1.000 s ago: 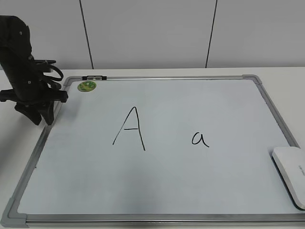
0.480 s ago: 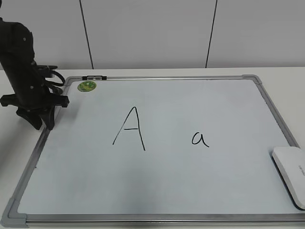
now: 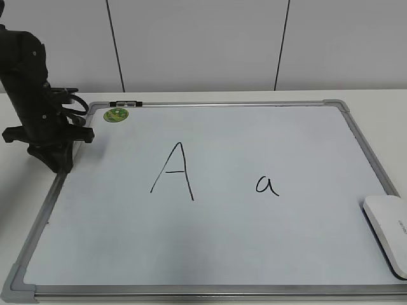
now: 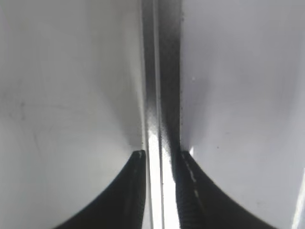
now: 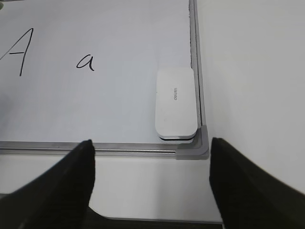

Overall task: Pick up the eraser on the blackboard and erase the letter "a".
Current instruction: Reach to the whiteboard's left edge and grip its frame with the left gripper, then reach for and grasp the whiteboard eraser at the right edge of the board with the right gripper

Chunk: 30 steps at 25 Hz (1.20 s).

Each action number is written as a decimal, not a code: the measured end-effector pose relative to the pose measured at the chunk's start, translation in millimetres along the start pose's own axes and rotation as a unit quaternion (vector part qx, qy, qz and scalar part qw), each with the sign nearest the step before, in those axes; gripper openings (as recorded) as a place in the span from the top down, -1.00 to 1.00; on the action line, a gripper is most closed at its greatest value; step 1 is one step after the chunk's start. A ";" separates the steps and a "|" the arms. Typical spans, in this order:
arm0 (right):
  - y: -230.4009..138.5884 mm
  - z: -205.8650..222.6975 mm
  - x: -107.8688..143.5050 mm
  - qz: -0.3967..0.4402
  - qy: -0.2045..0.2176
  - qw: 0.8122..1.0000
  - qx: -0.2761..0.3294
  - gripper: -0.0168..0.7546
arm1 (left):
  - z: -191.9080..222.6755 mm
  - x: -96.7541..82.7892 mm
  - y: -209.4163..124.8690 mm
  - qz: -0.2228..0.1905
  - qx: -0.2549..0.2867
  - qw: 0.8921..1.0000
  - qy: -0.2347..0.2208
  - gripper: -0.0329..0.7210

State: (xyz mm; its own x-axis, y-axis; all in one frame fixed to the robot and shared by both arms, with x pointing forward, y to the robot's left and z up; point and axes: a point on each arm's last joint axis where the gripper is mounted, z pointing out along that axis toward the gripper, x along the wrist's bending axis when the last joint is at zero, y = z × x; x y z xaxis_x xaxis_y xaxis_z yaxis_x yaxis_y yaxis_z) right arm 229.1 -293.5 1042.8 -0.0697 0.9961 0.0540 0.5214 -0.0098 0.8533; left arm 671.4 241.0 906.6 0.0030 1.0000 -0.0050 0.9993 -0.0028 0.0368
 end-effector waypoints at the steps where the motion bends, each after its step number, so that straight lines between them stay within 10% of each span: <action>1: 0.0 0.0 0.0 0.000 0.000 1.000 0.000 -0.48 | 0.0 0.0 0.1 0.000 0.000 1.000 0.000 0.60; 12: 3.7 1.2 0.0 0.001 0.000 1.000 0.009 -0.48 | 0.0 0.0 0.2 -0.002 -0.001 1.000 0.000 0.81; 30: 96.8 133.7 -3.3 -0.006 -0.011 0.941 0.338 -0.65 | 0.0 -0.1 0.4 -0.003 -0.002 1.000 0.000 0.80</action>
State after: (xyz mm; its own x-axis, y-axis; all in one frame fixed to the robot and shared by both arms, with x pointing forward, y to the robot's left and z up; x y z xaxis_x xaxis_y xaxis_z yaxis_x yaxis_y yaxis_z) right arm 393.5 -286.1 1055.8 -0.0659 0.9974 0.0297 0.9432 0.0525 0.3279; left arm 671.8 241.0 906.6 -0.0038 1.0000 -0.0059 0.9991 0.0041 0.0414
